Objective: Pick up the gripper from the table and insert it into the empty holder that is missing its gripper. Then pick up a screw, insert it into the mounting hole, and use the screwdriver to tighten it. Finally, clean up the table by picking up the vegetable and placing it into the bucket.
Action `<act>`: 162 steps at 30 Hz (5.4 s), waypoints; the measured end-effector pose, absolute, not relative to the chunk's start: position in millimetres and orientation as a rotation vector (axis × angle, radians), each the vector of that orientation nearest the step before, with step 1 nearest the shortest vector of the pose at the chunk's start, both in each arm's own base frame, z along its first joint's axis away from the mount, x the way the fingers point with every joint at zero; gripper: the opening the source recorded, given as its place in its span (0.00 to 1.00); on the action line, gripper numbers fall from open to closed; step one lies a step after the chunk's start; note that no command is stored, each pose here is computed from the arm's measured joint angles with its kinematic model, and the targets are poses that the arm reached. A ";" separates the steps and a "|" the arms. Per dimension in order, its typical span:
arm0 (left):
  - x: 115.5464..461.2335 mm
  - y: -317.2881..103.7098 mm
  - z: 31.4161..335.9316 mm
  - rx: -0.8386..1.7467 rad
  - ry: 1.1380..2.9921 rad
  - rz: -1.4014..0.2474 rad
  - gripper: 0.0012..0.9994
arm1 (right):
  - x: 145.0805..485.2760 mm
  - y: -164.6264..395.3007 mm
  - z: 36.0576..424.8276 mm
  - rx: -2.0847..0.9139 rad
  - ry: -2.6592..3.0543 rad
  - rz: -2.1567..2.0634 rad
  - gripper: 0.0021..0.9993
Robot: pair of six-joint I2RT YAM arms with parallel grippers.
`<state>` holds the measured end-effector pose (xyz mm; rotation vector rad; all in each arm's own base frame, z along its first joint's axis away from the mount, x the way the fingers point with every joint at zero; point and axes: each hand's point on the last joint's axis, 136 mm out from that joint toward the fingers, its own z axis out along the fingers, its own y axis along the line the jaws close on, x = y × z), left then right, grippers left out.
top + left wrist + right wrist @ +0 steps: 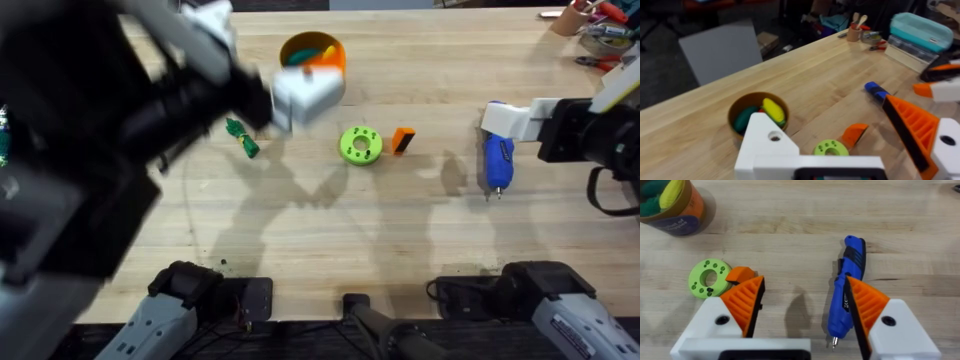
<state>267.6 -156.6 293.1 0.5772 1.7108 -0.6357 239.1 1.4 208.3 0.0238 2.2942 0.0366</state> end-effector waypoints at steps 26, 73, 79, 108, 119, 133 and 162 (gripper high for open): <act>277.8 -64.0 263.0 0.159 2.208 -0.187 0.99 | 237.1 1.5 206.0 0.030 2.307 0.039 0.92; 324.5 -34.0 45.1 -1.086 2.873 -0.195 0.99 | 236.9 1.5 206.0 0.033 2.307 0.041 0.92; 325.6 -11.5 43.7 -1.126 2.851 -0.163 0.91 | 236.9 1.5 206.0 0.033 2.307 0.041 0.92; 327.6 -11.3 30.6 -1.061 2.901 -0.127 0.00 | 236.9 1.5 206.0 0.033 2.307 0.041 0.92; 328.0 -10.6 31.4 -1.061 2.899 -0.121 0.00 | 236.9 1.5 206.0 0.033 2.307 0.041 0.92; 340.3 -13.3 128.2 -0.891 2.702 -0.232 0.00 | 236.8 1.5 205.7 0.033 2.309 0.041 0.92; 285.6 -16.7 217.3 -0.257 2.608 -0.191 0.00 | 236.7 1.5 205.5 0.033 2.309 0.041 0.92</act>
